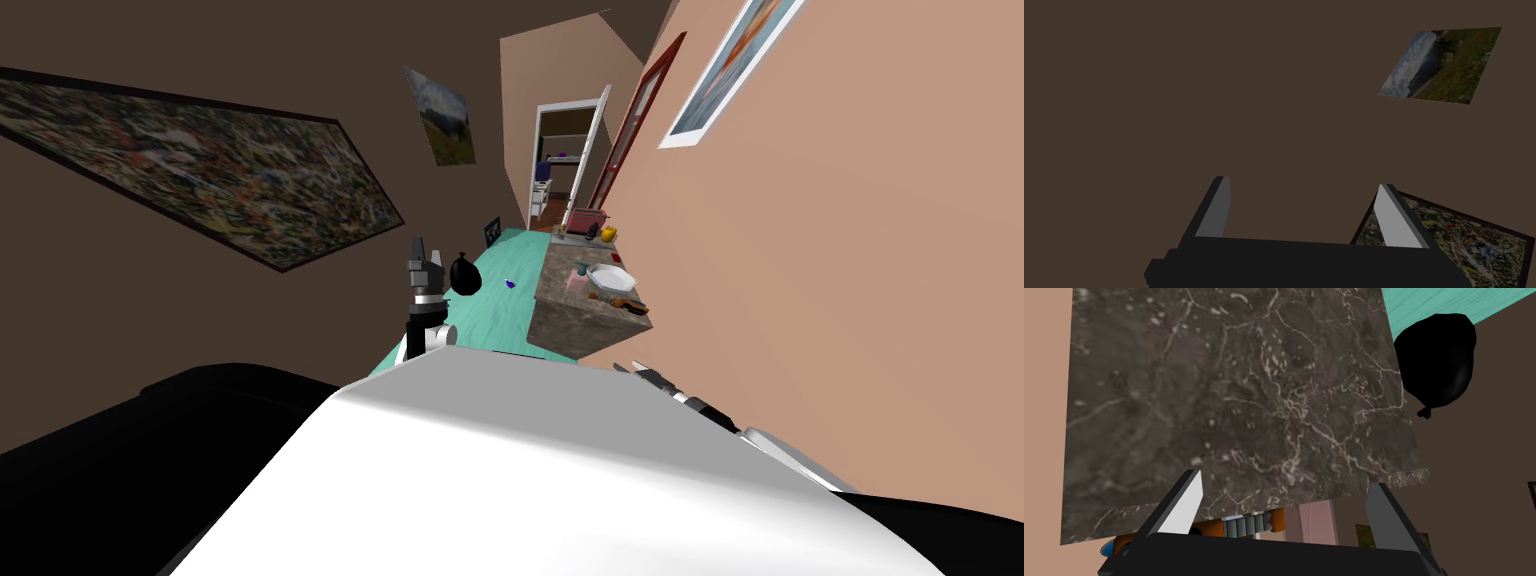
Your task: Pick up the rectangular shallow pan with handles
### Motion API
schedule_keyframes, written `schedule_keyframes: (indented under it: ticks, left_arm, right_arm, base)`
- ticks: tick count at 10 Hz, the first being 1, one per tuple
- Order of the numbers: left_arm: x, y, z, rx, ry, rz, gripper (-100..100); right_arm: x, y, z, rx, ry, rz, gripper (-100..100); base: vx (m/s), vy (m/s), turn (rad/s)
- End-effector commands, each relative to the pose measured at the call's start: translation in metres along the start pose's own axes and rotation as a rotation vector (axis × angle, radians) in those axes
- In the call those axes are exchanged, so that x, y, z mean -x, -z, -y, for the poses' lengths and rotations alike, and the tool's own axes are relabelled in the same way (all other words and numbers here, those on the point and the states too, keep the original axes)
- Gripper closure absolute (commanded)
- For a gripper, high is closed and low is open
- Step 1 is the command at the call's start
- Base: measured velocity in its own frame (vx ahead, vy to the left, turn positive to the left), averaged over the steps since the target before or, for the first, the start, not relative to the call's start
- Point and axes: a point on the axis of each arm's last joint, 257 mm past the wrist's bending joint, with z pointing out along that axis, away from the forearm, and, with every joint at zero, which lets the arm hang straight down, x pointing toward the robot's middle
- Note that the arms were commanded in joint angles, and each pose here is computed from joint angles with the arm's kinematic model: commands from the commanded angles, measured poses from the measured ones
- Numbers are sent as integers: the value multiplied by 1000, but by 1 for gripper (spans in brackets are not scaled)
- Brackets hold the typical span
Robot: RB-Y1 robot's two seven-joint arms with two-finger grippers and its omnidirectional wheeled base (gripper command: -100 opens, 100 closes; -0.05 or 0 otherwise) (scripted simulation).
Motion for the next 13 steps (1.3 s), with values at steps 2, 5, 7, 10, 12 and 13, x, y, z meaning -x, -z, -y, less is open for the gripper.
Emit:
schedule_keyframes:
  ticks: [2, 5, 7, 10, 12, 13]
  left_arm:
    - [0, 0, 0, 0, 0, 0, 0]
    - [0, 0, 0, 0, 0, 0, 0]
    - [0, 0, 0, 0, 0, 0, 0]
    - [0, 0, 0, 0, 0, 0, 0]
    - [0, 0, 0, 0, 0, 0, 0]
    - [0, 0, 0, 0, 0, 0, 0]
  right_arm:
    - [0, 0, 0, 0, 0, 0, -100]
    - [0, 15, 25, -41, 55, -43, -100]
    - [1, 26, 43, -69, 98, -76, -100]
    - [6, 47, 73, -115, 174, -131, -100]
    - [12, 62, 94, -146, 228, -169, -100]
    - [16, 69, 103, -161, 255, -188, -100]
  base:
    - [1, 2, 5]
    - [16, 37, 42]
    - [18, 55, 34]
    - [21, 66, 29]
    - [30, 83, 62]
    - [21, 32, 76]
